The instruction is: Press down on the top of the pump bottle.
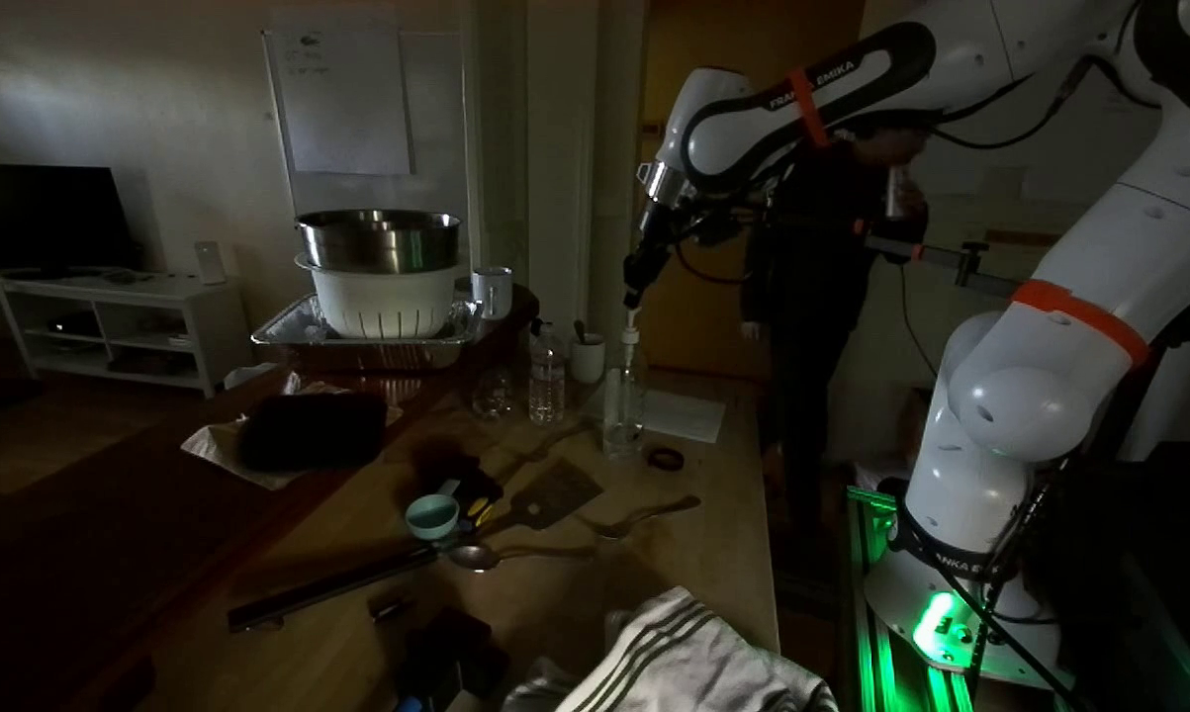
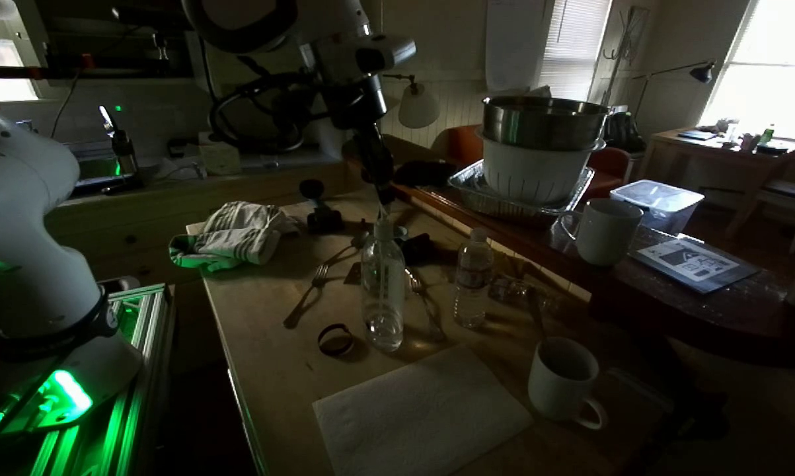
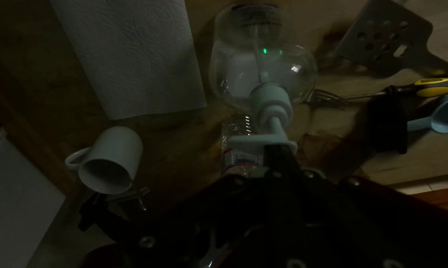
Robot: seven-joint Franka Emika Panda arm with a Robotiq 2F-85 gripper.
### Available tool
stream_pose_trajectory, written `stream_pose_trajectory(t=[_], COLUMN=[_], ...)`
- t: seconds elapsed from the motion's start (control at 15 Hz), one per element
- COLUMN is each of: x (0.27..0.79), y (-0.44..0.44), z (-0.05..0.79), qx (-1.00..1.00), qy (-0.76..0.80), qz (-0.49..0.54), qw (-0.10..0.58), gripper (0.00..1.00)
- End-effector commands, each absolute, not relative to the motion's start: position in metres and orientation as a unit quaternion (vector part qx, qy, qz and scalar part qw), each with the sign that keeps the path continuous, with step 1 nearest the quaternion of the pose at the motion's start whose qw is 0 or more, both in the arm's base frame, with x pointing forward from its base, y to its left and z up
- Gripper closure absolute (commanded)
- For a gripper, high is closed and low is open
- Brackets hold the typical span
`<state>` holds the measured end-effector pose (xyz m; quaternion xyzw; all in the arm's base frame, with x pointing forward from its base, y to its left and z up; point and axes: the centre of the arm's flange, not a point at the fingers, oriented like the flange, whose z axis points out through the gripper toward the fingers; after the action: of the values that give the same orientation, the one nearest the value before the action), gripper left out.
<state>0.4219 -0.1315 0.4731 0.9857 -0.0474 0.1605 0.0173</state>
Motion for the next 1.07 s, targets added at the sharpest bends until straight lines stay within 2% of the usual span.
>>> stream_pose_trajectory(t=[0.0,1.0], x=[0.429,0.426], y=[-0.133,-0.129], z=[0.466,0.434], qx=[0.988,0.996], qy=[-0.047,-0.033], qz=[0.150,0.084], qw=[0.011,-0.009], gripper=[1.00,1.00])
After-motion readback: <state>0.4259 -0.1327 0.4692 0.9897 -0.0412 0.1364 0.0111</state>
